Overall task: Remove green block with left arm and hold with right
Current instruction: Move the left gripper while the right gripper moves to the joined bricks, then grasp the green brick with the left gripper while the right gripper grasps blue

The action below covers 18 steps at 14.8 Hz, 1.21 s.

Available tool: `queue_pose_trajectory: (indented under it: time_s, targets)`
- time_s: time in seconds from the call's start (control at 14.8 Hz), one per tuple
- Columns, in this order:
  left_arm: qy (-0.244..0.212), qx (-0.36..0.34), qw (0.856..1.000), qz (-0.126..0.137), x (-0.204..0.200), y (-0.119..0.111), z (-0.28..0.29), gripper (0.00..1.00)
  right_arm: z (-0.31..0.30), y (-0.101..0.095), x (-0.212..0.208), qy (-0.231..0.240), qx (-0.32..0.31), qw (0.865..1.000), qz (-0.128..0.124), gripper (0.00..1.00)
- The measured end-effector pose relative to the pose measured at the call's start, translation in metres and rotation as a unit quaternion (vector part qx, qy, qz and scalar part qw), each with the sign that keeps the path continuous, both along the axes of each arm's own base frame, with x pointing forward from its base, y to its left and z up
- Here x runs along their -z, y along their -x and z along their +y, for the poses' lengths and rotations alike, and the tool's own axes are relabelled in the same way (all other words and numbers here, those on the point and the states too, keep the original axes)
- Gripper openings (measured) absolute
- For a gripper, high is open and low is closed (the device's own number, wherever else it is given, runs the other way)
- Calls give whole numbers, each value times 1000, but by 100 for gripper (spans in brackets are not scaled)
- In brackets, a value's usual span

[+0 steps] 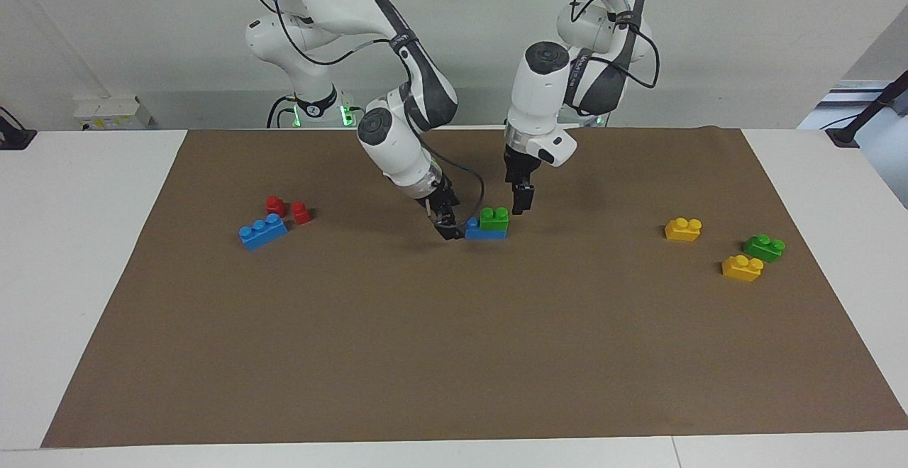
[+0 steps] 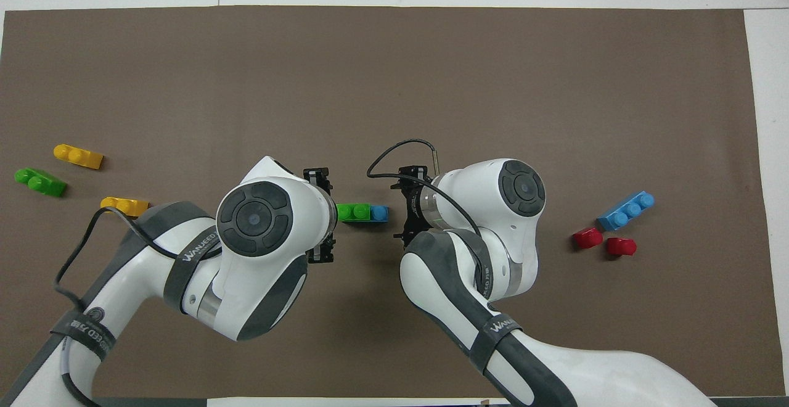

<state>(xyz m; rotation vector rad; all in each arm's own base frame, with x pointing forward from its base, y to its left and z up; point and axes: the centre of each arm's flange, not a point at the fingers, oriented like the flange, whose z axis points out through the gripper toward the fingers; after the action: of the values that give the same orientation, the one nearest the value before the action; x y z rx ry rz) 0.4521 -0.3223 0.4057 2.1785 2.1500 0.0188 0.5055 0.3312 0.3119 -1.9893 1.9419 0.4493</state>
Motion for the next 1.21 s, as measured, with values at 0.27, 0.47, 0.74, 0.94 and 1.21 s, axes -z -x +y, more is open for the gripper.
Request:
queue_pose_trajectory:
  time_s: [0.27,0.47,0.74,0.94,1.21]
  targets:
    - [1,-25,1000,1,13,-1,-7,100,14,5,16,-3,13,1000,-15,100]
    - [4,-35,999,-3,17,-2,-10,100,24,9,27,0,14,1000,-24,100]
    - [5,-41,999,-5,28,-2,-17,100,25,10,36,4,15,1000,-25,77]
    - [5,-43,999,-9,35,-3,-19,100,23,9,36,2,19,1000,-23,42]
    - [-4,-48,999,-17,48,-5,-20,100,23,9,36,2,20,1000,-23,35]
